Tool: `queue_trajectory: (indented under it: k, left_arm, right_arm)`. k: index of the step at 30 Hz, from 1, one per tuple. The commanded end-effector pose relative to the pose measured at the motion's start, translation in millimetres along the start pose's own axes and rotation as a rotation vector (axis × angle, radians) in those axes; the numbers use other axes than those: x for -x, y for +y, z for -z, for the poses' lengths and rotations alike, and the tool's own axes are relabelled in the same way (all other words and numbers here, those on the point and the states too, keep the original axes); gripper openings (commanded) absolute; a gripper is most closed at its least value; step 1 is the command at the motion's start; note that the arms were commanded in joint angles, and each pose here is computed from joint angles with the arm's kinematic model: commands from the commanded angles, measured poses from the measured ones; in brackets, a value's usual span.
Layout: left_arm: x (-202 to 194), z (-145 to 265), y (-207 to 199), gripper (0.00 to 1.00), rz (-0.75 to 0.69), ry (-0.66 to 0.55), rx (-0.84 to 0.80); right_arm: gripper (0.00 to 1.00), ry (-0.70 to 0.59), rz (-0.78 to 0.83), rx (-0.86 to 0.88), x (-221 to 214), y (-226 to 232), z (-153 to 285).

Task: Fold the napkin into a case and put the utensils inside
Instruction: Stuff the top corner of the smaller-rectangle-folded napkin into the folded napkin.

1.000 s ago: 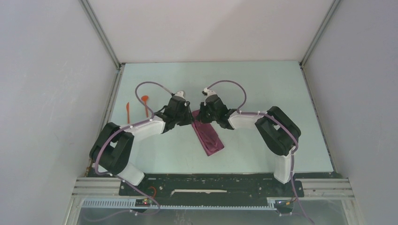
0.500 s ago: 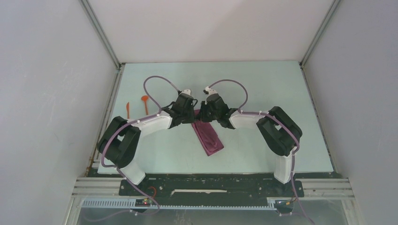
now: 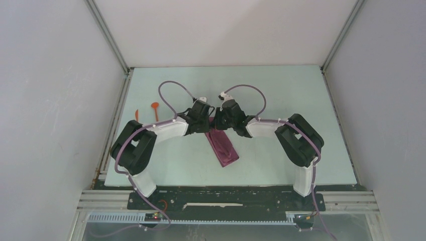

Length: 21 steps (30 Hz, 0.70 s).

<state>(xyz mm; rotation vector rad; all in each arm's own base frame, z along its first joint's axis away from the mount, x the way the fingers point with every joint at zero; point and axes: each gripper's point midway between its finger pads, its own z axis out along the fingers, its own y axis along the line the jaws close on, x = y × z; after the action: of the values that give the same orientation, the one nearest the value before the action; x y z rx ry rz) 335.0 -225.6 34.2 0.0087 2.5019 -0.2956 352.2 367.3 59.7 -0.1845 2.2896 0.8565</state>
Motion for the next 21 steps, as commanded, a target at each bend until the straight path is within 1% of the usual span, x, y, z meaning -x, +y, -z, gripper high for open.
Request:
queue_trajectory:
  k: [1,6,10,15,17,19,21]
  left_arm:
    - [19,1,-4,0.28,-0.029,-0.049,0.022]
    - [17,-2,-1,0.22,-0.026,-0.038,0.043]
    - [18,-3,-1,0.24,-0.034,-0.035,0.048]
    - [17,-4,-1,0.23,-0.038,-0.031,0.049]
    - [17,-4,-1,0.17,-0.040,-0.031,0.050]
    - [21,-2,1,0.05,-0.038,-0.046,0.057]
    - [24,2,3,0.01,-0.034,-0.065,0.064]
  right_arm:
    - [0.00,-0.074,-0.003,0.057,26,21,13]
    - [0.00,-0.069,-0.006,0.058,24,21,12]
    - [0.00,-0.067,-0.006,0.061,23,22,12]
    - [0.00,-0.064,-0.009,0.060,22,21,11]
    - [0.00,-0.058,-0.010,0.057,20,21,10]
    - [0.00,-0.050,-0.012,0.048,17,19,10]
    - [0.00,-0.044,-0.014,0.043,15,18,10]
